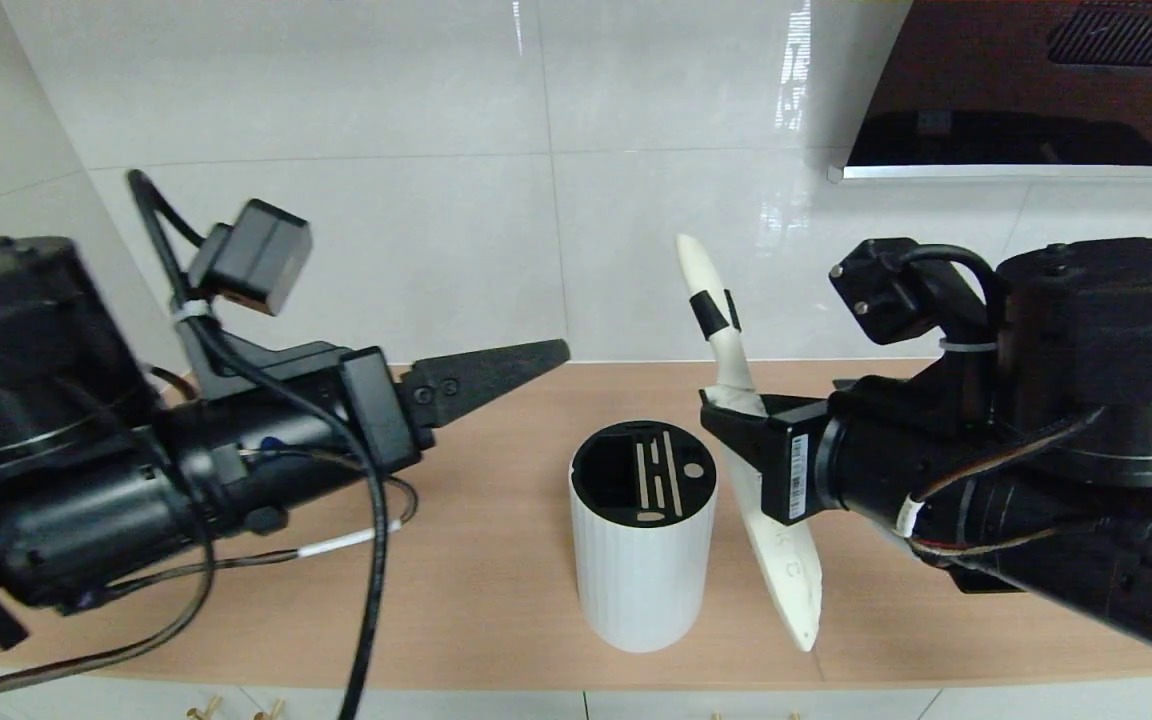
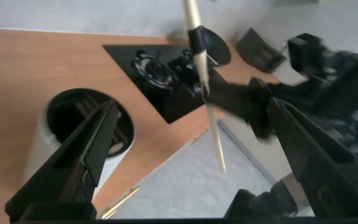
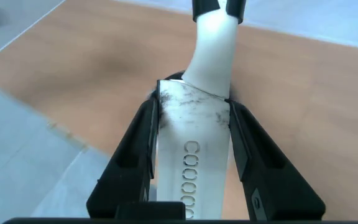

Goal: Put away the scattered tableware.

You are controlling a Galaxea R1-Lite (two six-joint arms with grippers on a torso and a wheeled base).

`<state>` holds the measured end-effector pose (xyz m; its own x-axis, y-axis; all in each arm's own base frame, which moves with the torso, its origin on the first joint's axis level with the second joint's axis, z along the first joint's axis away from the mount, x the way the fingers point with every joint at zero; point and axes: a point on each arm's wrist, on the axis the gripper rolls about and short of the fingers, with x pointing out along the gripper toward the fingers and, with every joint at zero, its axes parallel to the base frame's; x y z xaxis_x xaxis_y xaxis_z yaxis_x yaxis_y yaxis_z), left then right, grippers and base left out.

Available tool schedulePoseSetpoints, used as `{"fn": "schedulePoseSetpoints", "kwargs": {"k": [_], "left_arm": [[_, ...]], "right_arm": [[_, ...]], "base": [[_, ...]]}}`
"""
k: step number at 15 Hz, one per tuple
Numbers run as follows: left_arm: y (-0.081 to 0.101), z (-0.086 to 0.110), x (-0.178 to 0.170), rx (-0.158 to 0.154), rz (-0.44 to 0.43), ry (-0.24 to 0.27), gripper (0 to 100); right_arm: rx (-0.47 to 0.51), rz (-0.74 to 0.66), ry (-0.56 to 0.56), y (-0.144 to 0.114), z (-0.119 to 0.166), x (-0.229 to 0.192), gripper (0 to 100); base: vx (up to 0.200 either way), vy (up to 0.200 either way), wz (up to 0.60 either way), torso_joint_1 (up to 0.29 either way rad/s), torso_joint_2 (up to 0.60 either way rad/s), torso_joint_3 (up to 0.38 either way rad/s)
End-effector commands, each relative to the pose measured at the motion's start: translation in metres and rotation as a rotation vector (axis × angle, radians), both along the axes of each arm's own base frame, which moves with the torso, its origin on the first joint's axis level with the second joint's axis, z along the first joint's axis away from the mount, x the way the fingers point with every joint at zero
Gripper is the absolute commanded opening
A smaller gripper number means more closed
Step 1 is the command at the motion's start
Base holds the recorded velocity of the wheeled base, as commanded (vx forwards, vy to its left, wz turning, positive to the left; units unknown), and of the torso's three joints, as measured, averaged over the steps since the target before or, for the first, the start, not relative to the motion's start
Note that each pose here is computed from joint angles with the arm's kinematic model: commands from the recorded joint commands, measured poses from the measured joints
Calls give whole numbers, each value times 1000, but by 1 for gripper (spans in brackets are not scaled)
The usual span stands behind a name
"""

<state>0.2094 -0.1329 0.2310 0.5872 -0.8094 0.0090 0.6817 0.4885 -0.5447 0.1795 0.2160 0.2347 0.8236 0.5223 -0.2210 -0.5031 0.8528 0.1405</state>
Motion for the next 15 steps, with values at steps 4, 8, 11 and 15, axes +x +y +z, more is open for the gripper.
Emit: {"fn": "schedulePoseSetpoints", "kwargs": {"k": [4,8,11,15], "left_arm": [[-75,-28,41,20,-20,35,100],[-87,-38,49,35,-19,48,100],[-87,-39,50,36,-6,49,100],[-82,-31,52,4,11,7,100]], "right_arm": [[-23,60,61,38,-26,-1,0],[-25,56,55,38,-26,-7,0],[-34,45,53,39,-27,-9,0],[-46,35,50,38,-29,-10,0]], "base": [[0,0,0,0,0,0],[0,0,0,0,0,0],[0,0,0,0,0,0],[0,0,0,0,0,0]]}}
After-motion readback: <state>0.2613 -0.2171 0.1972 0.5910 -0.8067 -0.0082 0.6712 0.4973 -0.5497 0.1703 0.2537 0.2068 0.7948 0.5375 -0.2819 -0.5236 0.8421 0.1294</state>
